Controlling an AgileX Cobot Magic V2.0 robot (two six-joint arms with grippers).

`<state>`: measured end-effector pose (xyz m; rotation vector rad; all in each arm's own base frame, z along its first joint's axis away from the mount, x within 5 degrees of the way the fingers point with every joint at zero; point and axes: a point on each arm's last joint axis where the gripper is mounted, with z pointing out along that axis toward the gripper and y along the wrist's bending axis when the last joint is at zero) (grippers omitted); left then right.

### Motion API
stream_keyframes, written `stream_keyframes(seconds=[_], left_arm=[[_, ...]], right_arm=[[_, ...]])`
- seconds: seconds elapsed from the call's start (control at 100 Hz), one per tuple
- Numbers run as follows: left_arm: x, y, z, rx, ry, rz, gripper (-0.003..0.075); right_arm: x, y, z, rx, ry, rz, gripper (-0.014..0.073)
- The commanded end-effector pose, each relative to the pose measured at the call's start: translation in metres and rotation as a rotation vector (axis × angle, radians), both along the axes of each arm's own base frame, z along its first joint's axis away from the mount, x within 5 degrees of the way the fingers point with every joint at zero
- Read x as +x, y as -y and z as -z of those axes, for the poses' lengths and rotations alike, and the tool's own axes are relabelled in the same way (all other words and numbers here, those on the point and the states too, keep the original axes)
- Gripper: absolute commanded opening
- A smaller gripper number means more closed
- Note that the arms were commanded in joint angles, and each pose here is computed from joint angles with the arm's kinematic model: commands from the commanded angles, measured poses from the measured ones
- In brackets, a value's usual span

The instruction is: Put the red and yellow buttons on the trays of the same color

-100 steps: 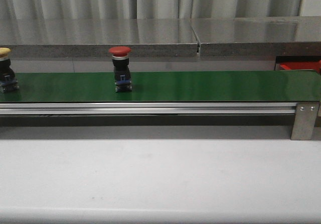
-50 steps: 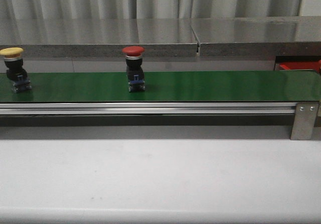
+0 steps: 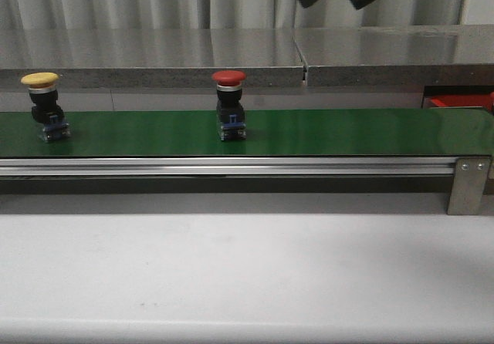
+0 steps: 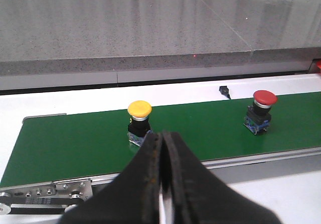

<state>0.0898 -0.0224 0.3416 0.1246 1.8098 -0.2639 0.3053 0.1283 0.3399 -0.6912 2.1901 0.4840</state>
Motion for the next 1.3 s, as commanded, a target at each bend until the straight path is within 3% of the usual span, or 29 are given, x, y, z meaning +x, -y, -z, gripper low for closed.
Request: stream_keyframes(seconds=[0.0,0.23,0.98,1.05,1.22,1.29], left_arm=[[0.001,-0.001,-0.013,-0.040,0.077,-0.017,-0.0020],[0.001,-0.001,-0.013,-0.040,0.077,-0.017,-0.0020],[0.001,-0.001,-0.013,-0.040,0.077,-0.017,-0.0020],[0.001,-0.001,-0.013,-0.040,0.077,-0.017,-0.0020],[0.001,-0.001,-0.013,-0.040,0.077,-0.017,-0.0020],[0.001,-0.001,-0.013,-0.040,0.077,-0.017,-0.0020]], right_arm=[[0.005,-0.010,-0.020,0.032,0.071,-0.017,0.0605],[0.033,-0.029,0.000,0.021,0.073,-0.014,0.0605],[0.075,-0.035,0.044,0.004,0.100,0.089,0.0599],[0.077,-0.036,0.049,-0.001,0.089,0.088,0.0531],[0.079,-0.036,0.054,-0.005,0.082,0.091,0.0158],[0.080,-0.036,0.051,-0.001,0.103,0.103,0.0071]])
